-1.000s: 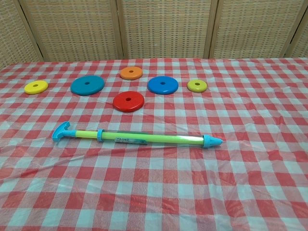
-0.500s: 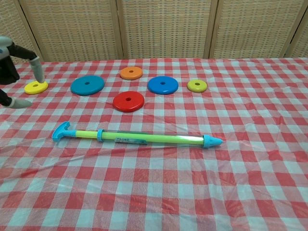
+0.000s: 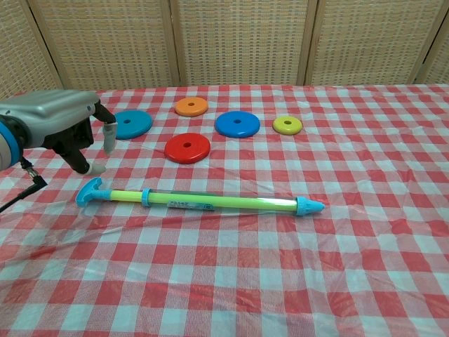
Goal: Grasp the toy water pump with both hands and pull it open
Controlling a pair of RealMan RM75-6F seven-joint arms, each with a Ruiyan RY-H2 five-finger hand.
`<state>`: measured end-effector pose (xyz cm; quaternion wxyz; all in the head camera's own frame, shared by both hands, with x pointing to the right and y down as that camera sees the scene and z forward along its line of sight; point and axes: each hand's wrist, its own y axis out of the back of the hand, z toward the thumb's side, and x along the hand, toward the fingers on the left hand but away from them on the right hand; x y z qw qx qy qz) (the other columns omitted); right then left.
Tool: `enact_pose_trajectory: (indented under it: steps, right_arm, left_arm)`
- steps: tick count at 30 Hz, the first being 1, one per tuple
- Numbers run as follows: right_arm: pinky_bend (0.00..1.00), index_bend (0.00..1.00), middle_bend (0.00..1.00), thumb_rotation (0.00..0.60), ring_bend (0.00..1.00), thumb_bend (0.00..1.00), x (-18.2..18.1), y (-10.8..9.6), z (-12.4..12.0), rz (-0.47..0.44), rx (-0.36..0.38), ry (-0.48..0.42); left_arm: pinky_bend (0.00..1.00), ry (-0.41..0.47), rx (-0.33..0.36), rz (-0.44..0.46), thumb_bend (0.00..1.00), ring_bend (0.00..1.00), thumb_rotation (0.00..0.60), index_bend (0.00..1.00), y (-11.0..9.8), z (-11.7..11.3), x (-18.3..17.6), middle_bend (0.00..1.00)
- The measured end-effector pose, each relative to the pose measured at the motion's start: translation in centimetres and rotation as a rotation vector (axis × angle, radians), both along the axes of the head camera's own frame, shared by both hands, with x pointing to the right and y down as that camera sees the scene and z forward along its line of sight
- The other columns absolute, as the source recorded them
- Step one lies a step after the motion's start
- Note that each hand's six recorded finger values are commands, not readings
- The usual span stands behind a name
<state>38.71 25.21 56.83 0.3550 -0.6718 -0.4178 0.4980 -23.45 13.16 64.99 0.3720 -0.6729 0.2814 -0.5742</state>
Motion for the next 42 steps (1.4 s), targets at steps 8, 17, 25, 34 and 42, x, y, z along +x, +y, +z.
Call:
enact_pose_trajectory:
  steps: [8, 17, 25, 34, 42]
  right_arm:
    - [0.0, 0.08, 0.0, 0.6, 0.0, 0.15, 0.0, -0.1, -0.1, 0.003, 0.0, -0.007]
    - [0.0, 0.08, 0.0, 0.6, 0.0, 0.15, 0.1, -0.1, -0.1, 0.004, 0.001, -0.015]
    - [0.0, 0.08, 0.0, 0.6, 0.0, 0.15, 0.3, -0.2, 0.0, 0.013, -0.006, -0.019]
    - [0.0, 0.08, 0.0, 0.6, 0.0, 0.15, 0.4, -0.2, 0.0, 0.015, -0.009, -0.024]
    - [0.0, 0.08, 0.0, 0.6, 0.0, 0.15, 0.5, -0.3, 0.1, 0.02, -0.011, -0.024]
  left_arm:
    - [0.74, -0.055, -0.045, -0.027, 0.28, 0.85, 0.6, 0.5, -0.3, 2.2, 0.2, 0.99]
    - [0.74, -0.104, -0.123, -0.058, 0.28, 0.85, 0.6, 0.5, -0.2, 5.0, 0.8, 0.99]
    - [0.74, -0.131, -0.156, -0.066, 0.28, 0.85, 0.6, 0.5, -0.2, 6.5, 1.5, 0.99]
    - [0.75, -0.151, -0.172, -0.074, 0.28, 0.85, 0.6, 0.51, -0.1, 7.3, 1.5, 0.99]
    - [0.74, -0.154, -0.182, -0.076, 0.28, 0.85, 0.6, 0.52, -0.1, 7.8, 1.8, 0.99]
